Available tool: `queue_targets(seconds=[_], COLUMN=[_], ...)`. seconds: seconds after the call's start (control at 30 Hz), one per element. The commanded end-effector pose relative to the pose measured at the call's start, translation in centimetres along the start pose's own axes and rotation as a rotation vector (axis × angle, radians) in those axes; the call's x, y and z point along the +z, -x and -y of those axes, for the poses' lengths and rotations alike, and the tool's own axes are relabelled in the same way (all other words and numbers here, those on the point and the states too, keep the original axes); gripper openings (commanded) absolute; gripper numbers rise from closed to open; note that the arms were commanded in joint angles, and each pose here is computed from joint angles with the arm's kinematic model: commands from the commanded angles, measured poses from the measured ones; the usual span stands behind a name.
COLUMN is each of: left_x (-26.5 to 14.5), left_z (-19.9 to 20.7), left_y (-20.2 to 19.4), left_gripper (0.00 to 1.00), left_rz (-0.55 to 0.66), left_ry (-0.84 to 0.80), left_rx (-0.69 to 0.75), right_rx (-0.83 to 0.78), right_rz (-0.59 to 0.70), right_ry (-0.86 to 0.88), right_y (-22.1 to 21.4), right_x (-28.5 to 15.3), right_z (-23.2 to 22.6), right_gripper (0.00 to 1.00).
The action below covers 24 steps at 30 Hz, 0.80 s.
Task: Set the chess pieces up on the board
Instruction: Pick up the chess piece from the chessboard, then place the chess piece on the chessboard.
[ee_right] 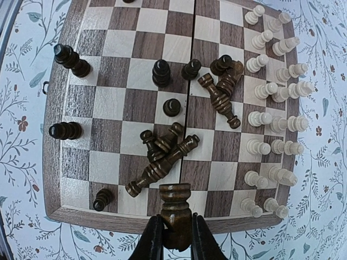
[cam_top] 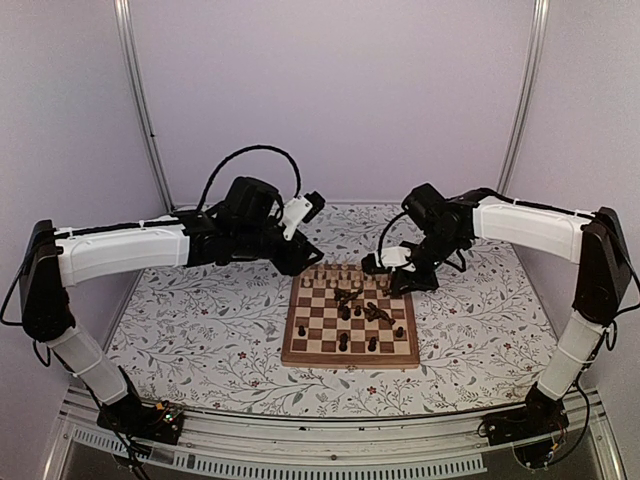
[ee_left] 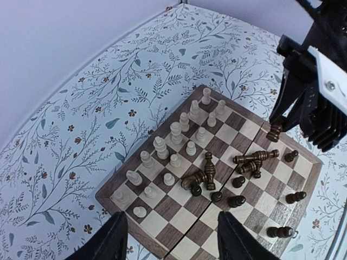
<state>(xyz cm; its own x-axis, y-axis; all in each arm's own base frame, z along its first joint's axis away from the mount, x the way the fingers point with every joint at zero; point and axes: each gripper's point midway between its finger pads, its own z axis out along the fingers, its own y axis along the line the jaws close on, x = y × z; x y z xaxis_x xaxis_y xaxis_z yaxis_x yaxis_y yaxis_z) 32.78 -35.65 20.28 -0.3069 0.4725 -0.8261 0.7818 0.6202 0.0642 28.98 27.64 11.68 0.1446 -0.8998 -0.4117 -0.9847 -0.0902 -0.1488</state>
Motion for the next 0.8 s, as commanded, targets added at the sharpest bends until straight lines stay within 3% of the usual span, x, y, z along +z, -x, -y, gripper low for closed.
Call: queue_targets(seconds=[0.0, 0.17, 0.43, 0.77], left_x=[0.3, 0.3, -1.6, 0.5], left_z=[0.2, 1.3, 4.2, 7.4], left_y=[0.5, 1.3, 5.6, 5.6], left_gripper=[0.59, 0.59, 0.66, 0.59], left_rz=[0.000, 0.040, 0.243, 0.236], left_ry=[-0.023, -0.095, -0.370, -0.628], left_rx=[-0.015, -0.114, -0.372, -0.549], right_rx=[0.007, 0.061, 0.086, 0.084], right_rz=[0.043, 0.163, 0.343, 0.390], right_ry=[-0.035, -0.051, -0.045, -0.052], right_y=[1.5, 4.0, 7.6, 8.6], right_x=[-2.2, -4.2, -7.5, -8.6], right_z=[0.6, 1.0, 0.6, 0.6], right_gripper=[0.11, 0.11, 0.11, 0.12])
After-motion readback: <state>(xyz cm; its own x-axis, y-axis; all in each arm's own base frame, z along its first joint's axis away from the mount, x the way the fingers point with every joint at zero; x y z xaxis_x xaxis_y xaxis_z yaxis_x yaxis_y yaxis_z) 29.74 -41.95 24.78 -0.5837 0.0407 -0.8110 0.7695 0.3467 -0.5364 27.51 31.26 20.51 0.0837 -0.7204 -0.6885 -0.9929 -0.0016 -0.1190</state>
